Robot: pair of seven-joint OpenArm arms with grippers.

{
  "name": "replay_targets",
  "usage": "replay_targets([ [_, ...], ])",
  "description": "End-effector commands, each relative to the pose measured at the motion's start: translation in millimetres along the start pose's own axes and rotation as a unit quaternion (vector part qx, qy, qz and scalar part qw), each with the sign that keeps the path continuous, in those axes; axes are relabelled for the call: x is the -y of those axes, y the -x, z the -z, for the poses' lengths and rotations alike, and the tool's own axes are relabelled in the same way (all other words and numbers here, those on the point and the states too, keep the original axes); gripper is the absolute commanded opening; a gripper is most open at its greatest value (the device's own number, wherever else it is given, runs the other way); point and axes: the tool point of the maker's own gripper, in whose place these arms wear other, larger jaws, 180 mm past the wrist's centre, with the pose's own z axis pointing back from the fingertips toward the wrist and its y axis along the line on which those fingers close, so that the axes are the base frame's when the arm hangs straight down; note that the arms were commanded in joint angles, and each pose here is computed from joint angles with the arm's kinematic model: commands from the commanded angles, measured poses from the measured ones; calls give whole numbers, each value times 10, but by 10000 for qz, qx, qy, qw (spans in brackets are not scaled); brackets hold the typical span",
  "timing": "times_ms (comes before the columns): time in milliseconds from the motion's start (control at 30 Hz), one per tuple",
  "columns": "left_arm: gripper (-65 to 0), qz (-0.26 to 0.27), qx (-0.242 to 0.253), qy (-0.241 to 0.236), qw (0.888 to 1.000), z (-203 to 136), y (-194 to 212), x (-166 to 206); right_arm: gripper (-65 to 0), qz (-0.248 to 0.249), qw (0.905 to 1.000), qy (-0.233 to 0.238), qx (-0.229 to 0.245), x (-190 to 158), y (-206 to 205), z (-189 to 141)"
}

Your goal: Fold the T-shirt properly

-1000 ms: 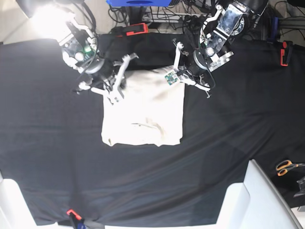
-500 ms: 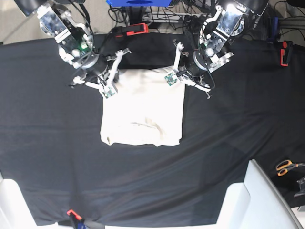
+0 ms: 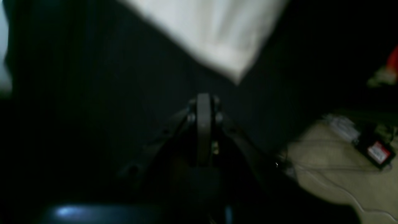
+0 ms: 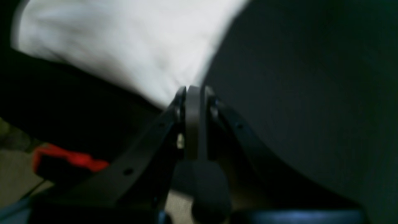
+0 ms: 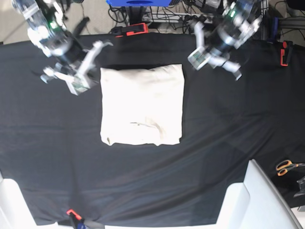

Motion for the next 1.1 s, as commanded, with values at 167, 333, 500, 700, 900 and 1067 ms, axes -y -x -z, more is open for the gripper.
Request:
replay_targets([
  [167,-650,-414,-300,536,9973,-507,419,570,-621,283,9967,127,-756,4,621,-420],
  [333,-650,-648,-928,1077,9877,-834,823,1049,-621,638,9853,227,-1568,-88,1220,-789],
  [500,-650,-923,-1776,1428,9693,-879,1468,1515,-621,998,9609,237,-2571,-312,1992,-900],
  [700,-650,-837,-2604,1545,9494,-617,2367,1983,-621,713,9186,-128,-3886,-667,3012,-707],
  [900,-650,-1279,-2699,1580,9412,-374,2823,2196,-618,373,8939,-173,-4464,-843,3812,-612],
  [1067,-650,-1579,-2331,1468,9483,-35,2624,2101,-615,185,9009,88,-4336,-690,4067,-529],
])
